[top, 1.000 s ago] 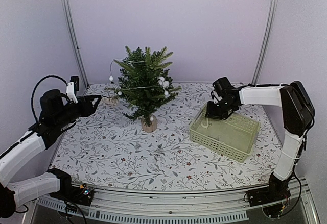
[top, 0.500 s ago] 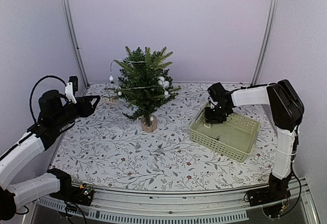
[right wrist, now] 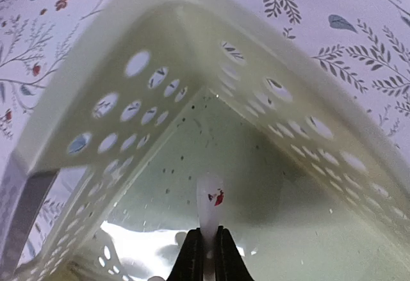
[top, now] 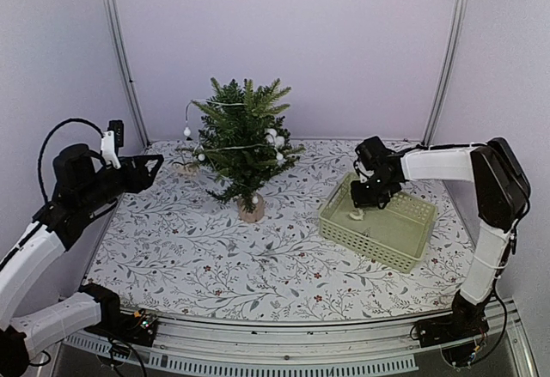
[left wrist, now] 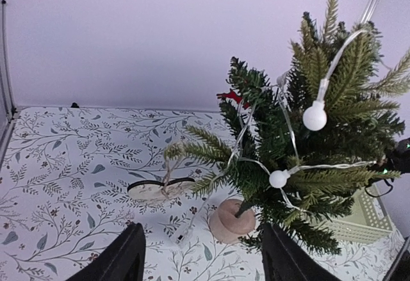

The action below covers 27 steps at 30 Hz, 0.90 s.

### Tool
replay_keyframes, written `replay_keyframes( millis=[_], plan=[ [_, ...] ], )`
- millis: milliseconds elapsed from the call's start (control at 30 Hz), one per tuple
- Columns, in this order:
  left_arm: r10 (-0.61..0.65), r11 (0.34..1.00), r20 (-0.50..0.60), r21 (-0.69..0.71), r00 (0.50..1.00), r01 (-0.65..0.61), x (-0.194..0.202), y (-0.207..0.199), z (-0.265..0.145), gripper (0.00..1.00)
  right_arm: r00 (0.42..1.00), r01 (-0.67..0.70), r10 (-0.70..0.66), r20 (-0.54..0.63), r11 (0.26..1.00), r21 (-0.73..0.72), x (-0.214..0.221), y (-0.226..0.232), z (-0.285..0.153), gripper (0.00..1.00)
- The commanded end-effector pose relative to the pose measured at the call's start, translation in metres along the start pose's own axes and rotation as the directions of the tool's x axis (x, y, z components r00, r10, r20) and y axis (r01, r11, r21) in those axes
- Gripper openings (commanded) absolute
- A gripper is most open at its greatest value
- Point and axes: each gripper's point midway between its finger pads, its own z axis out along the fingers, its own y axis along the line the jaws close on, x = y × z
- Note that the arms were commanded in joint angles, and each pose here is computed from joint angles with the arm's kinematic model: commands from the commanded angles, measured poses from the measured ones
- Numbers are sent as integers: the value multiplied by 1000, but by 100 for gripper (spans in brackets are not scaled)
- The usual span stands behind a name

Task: Decorate the small christmas tree

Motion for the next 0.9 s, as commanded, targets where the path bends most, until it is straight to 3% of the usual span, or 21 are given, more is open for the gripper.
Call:
replay_keyframes(
  millis=[0, 100, 200, 400, 567, 700, 867],
  plan=[
    [38, 999, -38, -38, 999, -39, -14, -2, -16, 66, 988, 72, -57, 145, 993, -98, -20, 12, -81, 5],
    [74, 996, -95, 50, 993, -69, -8, -19, -27, 68, 978, 140, -93, 188, 956, -258, -18, 38, -126, 3],
    [149, 971, -86, 203, 985, -129, -4, -48, -45, 72, 962, 234, -143, 234, 873, -428, -8, 81, -176, 2],
    [323, 876, 82, 351, 943, -330, -18, -89, -95, 70, 914, 402, -299, 274, 585, -704, 48, 175, -255, 2],
    [472, 763, 92, 455, 877, -459, -13, -109, -107, 63, 883, 412, -401, 244, 413, -812, 86, 223, -283, 2],
    [588, 678, 78, 495, 805, -543, -6, -112, -108, 59, 864, 386, -453, 220, 316, -867, 105, 250, -294, 1],
    [706, 593, 2, 546, 709, -592, 12, -115, -95, 56, 856, 355, -477, 199, 262, -898, 115, 274, -295, 2]
  ],
)
